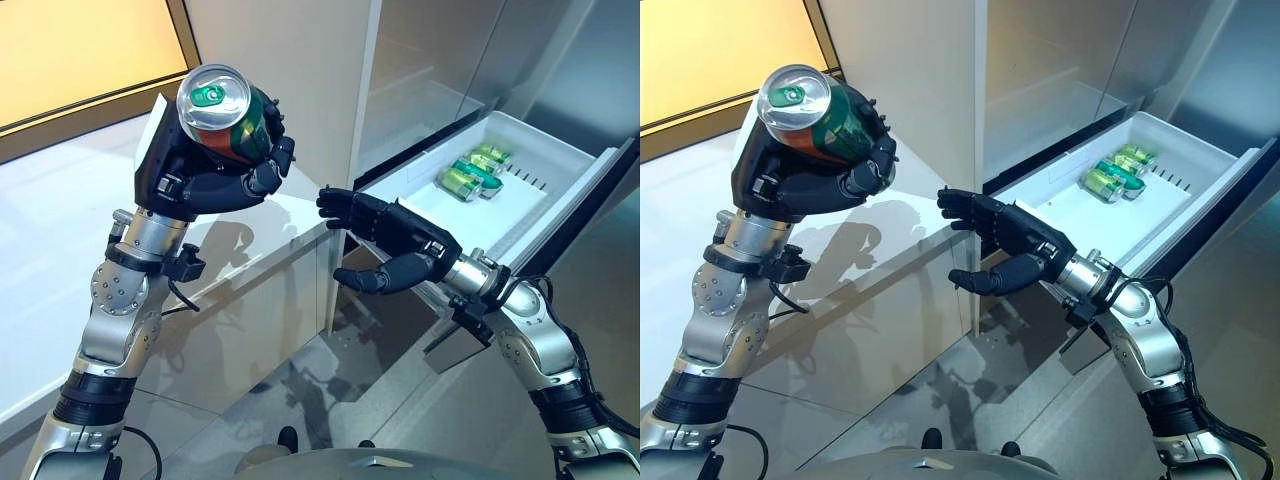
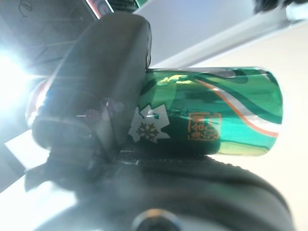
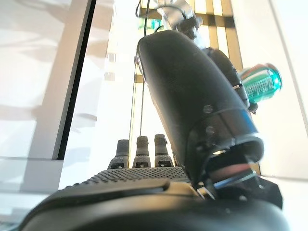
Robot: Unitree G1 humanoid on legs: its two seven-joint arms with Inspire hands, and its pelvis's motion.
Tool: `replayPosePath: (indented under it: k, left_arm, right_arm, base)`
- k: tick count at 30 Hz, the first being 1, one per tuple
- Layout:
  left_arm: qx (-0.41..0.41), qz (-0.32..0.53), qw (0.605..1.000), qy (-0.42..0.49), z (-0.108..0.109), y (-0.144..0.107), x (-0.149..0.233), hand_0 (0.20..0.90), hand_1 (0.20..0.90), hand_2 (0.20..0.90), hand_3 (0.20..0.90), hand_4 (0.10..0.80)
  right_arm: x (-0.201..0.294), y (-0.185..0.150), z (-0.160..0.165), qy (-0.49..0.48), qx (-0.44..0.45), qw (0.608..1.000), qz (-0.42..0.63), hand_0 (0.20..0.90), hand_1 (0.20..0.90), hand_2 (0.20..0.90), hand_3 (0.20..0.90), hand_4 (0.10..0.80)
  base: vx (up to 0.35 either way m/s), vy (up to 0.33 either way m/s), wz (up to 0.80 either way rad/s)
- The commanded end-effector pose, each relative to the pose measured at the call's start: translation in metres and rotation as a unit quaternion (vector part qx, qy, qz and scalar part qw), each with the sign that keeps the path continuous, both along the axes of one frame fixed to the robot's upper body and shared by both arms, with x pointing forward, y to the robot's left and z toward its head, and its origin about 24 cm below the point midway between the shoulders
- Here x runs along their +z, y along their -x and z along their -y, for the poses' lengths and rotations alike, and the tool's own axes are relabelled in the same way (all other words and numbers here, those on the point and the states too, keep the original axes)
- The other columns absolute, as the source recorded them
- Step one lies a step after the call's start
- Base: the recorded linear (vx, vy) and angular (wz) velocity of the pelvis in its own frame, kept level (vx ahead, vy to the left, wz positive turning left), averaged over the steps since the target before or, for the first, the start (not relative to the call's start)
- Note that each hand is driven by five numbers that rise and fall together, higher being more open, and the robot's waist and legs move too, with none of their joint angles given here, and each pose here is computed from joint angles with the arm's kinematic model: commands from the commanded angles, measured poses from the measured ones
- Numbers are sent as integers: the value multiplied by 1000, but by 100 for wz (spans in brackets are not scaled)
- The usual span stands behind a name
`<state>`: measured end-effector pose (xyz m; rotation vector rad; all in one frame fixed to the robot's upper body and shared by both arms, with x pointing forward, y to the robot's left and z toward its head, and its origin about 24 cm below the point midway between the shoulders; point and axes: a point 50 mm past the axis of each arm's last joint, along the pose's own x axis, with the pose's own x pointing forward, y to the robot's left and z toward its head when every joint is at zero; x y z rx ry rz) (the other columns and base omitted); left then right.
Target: Put drinks into fridge and close the fridge
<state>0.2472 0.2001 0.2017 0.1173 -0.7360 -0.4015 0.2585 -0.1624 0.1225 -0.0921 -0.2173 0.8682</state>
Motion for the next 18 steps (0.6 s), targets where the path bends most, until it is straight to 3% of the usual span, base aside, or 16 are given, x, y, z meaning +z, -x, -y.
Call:
replayPosePath:
  k: [1, 18]
  left_arm:
    - [-41, 146, 988, 36, 6, 14, 52, 300, 300, 300, 200, 100]
    - [-123, 92, 988, 5, 33, 1, 46, 300, 300, 300, 200, 100]
  right_arm:
    - [42, -8, -14, -31, 10, 995, 97, 900, 900, 900, 900, 800]
    - [60, -37, -48, -49, 14, 996, 76, 900, 900, 900, 900, 800]
  base:
    - [44, -4, -1]
    - [7, -2, 2]
